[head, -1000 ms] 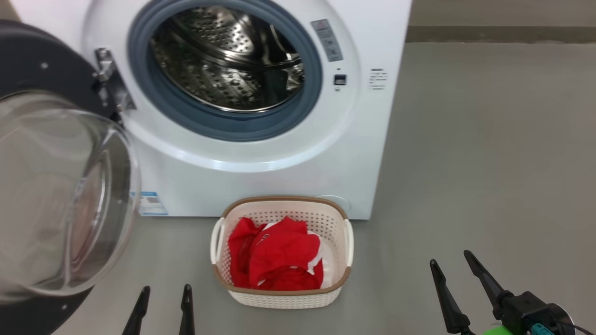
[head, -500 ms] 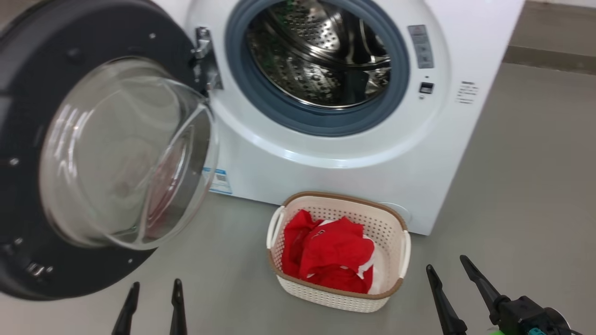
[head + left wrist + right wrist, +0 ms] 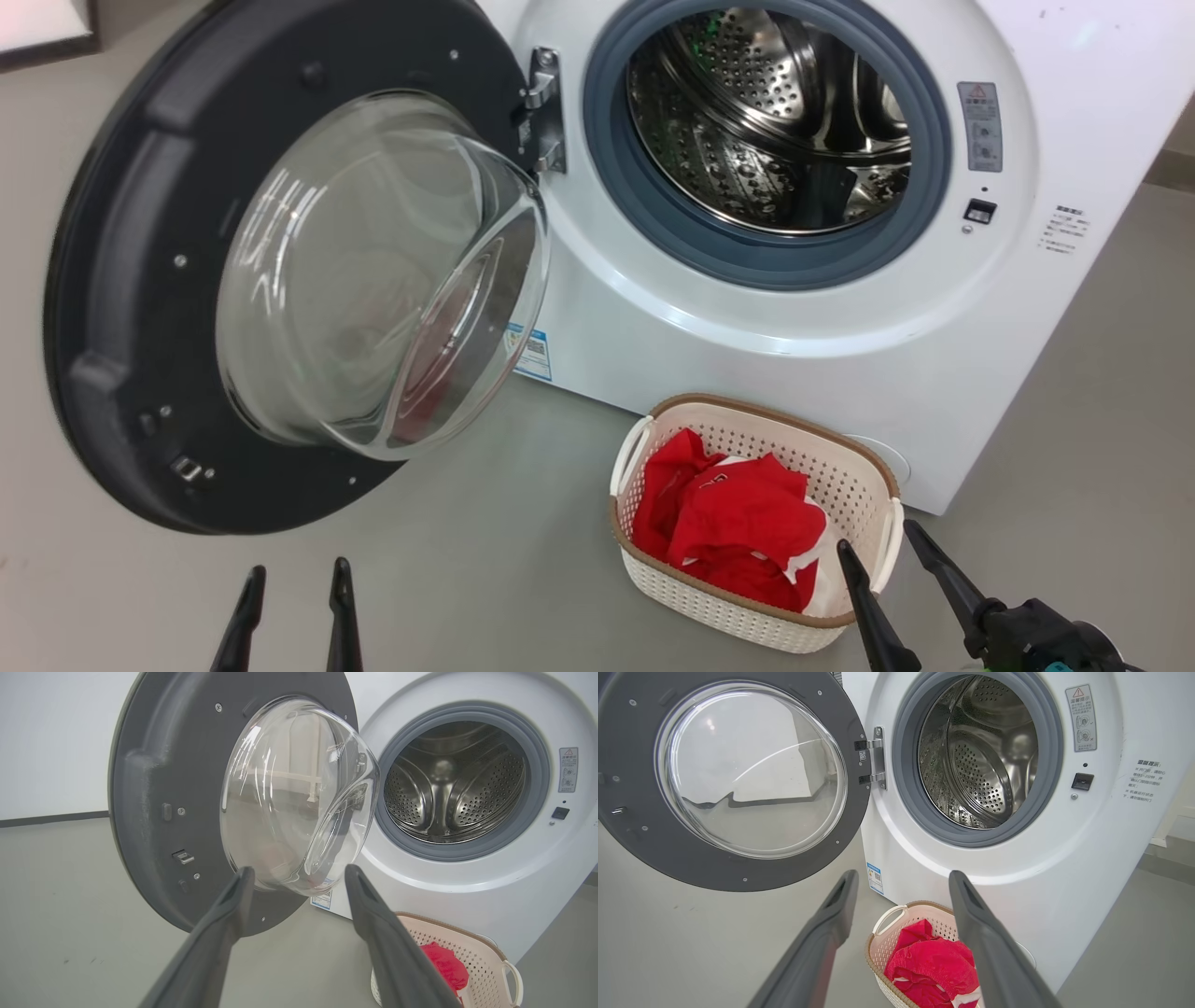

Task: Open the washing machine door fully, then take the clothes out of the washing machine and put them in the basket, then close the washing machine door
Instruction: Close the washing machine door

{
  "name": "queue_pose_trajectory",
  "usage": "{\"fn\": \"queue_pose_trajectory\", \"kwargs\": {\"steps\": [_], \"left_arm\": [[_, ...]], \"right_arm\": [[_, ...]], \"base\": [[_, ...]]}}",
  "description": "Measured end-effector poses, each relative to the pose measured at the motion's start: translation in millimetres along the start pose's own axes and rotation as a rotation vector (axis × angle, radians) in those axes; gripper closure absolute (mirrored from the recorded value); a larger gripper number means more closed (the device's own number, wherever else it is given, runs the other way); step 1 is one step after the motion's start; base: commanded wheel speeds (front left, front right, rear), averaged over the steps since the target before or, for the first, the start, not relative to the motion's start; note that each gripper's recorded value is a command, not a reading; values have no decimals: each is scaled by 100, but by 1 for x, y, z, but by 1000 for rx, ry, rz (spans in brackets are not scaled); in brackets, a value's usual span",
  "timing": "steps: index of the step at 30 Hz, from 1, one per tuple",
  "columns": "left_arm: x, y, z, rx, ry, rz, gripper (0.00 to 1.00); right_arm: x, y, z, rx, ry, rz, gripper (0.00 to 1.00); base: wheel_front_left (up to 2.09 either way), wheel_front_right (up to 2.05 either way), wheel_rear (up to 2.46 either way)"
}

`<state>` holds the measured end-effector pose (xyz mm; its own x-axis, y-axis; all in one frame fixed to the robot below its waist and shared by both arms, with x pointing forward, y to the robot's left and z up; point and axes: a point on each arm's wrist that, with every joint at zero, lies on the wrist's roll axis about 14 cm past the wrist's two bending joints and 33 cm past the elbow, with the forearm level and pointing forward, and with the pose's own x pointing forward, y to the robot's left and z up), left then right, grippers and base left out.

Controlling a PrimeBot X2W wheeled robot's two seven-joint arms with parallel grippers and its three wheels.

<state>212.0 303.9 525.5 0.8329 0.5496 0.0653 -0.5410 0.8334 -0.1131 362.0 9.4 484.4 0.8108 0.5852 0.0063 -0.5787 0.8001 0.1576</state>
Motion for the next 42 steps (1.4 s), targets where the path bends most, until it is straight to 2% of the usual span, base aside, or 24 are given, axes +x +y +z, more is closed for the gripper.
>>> {"fn": "queue_pose_trajectory", "kwargs": {"steps": [5,17,18,19,20,21,29,32,37,42], "left_arm": [[-4,10,1,-1,-4,32,0],[-5,8,-3,-7,14,27,0],[-5,8,-3,-7,14,26,8],[-5,8,-3,-7,14,26,61],[-5,8,-3,-7,14,26,95],[-5,8,-3,-6,15,24,100],[-5,7,3,-11,-10,16,100],[-4,5,14,-64,-52,8,100],[-2,7,33,-348,-116,14,100],[3,26,59,-650,-210,29,100]], "right_arm": [[3,9,-2,-2,7,28,0],[1,13,-8,1,28,41,0],[1,13,-8,1,28,41,0],[1,13,-8,1,28,41,0],[1,13,-8,1,28,41,0],[1,13,-8,2,28,40,0],[1,13,-8,2,26,40,0],[1,13,-8,2,25,39,0],[1,13,-8,1,25,38,0],[1,12,-7,0,24,35,0]], "base": [[0,0,0],[0,0,0],[0,0,0],[0,0,0],[0,0,0],[0,0,0],[0,0,0],[0,0,0],[0,0,0],[0,0,0]]}}
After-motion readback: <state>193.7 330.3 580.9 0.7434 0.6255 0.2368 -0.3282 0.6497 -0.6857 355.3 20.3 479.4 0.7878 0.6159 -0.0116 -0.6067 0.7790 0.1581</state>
